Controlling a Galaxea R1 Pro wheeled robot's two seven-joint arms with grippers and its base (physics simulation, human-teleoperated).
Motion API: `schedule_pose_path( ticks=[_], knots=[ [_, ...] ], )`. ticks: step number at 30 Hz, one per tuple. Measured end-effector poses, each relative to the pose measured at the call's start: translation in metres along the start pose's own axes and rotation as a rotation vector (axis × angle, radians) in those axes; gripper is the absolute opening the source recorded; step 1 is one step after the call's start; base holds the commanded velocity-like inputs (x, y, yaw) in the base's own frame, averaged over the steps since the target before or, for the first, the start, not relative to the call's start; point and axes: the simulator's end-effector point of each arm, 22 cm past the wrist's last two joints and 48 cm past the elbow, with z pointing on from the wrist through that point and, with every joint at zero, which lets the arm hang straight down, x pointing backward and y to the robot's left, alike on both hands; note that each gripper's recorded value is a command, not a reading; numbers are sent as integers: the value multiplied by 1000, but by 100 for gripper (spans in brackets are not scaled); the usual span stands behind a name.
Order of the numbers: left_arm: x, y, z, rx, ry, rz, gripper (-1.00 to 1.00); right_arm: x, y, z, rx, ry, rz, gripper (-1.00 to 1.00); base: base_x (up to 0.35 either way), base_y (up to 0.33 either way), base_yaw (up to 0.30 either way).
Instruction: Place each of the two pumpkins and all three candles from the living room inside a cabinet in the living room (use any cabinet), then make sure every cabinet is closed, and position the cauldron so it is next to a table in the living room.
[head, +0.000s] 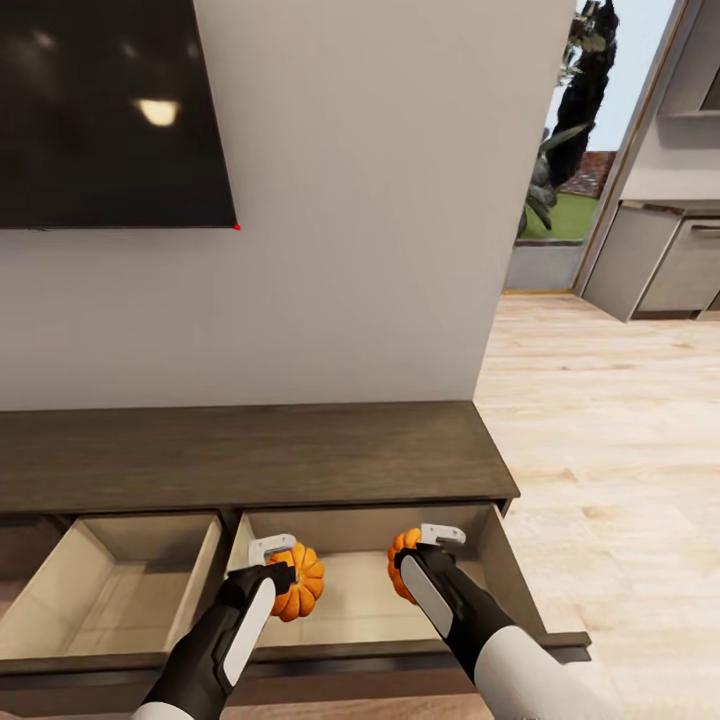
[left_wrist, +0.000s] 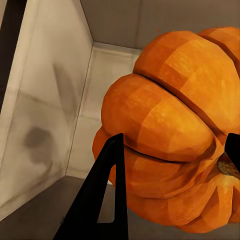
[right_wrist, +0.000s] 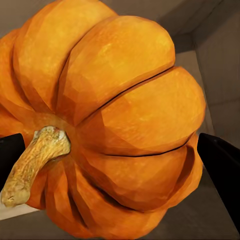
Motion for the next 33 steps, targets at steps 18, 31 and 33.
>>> schedule_pose_path(
  ticks=[18,31,33],
  knots=[
    [8,-2,8,4,3,3,-100,7,2,8,0,0,-1,-100,46,-66,0],
    [7,-2,8,2,-1,2,-100,6,2,8,-1,-1,0,-100,54,19,0],
    [7,-2,8,3,-1,2,-100,6,1,8,0,-1,-1,-100,6,4,0]
  ],
)
